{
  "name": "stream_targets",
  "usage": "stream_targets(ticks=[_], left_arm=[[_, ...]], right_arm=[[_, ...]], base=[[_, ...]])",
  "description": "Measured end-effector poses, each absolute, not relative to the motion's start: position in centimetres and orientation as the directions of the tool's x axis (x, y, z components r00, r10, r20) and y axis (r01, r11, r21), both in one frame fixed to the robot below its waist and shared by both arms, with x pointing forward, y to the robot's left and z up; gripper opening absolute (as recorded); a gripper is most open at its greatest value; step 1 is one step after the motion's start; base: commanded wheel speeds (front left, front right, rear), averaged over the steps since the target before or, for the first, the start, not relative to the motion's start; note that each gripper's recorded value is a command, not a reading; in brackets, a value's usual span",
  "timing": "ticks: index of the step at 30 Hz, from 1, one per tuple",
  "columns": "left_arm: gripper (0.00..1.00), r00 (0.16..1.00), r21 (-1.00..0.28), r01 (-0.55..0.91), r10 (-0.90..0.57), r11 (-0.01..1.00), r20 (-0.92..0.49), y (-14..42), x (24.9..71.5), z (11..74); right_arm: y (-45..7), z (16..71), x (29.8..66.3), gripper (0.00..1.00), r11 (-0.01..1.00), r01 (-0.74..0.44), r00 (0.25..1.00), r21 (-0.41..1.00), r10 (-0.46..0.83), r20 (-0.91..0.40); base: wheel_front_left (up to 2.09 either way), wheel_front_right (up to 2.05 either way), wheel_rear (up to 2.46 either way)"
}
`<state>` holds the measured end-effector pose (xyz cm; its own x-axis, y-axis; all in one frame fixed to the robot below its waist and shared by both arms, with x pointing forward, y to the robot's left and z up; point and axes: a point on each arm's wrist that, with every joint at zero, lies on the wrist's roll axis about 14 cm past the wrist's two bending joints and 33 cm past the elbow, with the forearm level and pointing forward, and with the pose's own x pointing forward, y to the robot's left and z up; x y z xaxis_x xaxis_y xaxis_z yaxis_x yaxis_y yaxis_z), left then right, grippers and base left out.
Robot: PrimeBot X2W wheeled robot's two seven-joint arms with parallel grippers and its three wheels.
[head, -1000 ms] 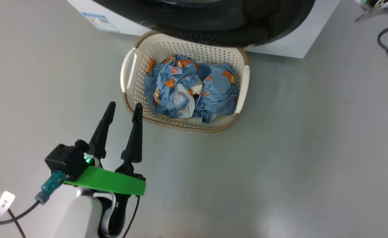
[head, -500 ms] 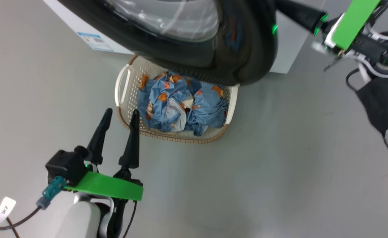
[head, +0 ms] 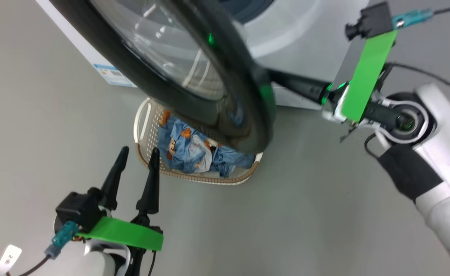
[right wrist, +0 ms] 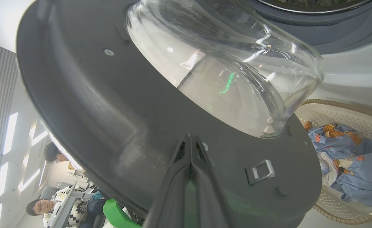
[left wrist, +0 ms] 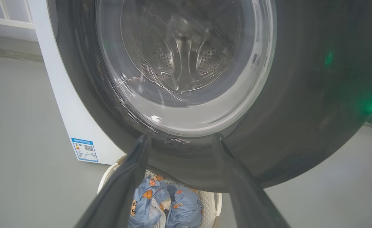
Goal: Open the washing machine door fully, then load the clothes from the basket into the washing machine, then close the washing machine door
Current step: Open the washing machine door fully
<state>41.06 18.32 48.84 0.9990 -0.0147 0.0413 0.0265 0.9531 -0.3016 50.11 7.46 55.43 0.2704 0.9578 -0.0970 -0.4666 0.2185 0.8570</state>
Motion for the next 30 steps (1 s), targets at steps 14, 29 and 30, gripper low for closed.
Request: stream_targets(ticks=[14, 29, 30], left_arm=[[1.0, 0.998, -0.298, 0.01, 0.009, 0.954, 0.062, 19.1, 38.9, 49.9], [1.0, 0.997, -0.298, -0.005, 0.027, 0.955, 0.072, 19.6, 37.8, 50.4], [1.0, 0.997, -0.297, -0.002, 0.025, 0.955, 0.073, 19.6, 37.8, 50.4]], right_arm=[[11.1, 56.3, 42.8, 0.0, 0.113, -0.495, 0.082, 0.861, 0.993, -0.083], [12.5, 56.6, 40.1, 0.0, 0.089, -0.498, 0.041, 0.863, 0.996, -0.08], [12.3, 56.5, 40.2, 0.0, 0.097, -0.495, 0.055, 0.863, 0.995, -0.08]], base=[[0.0, 0.0, 0.0], [0.0, 0.0, 0.0], [0.0, 0.0, 0.0]])
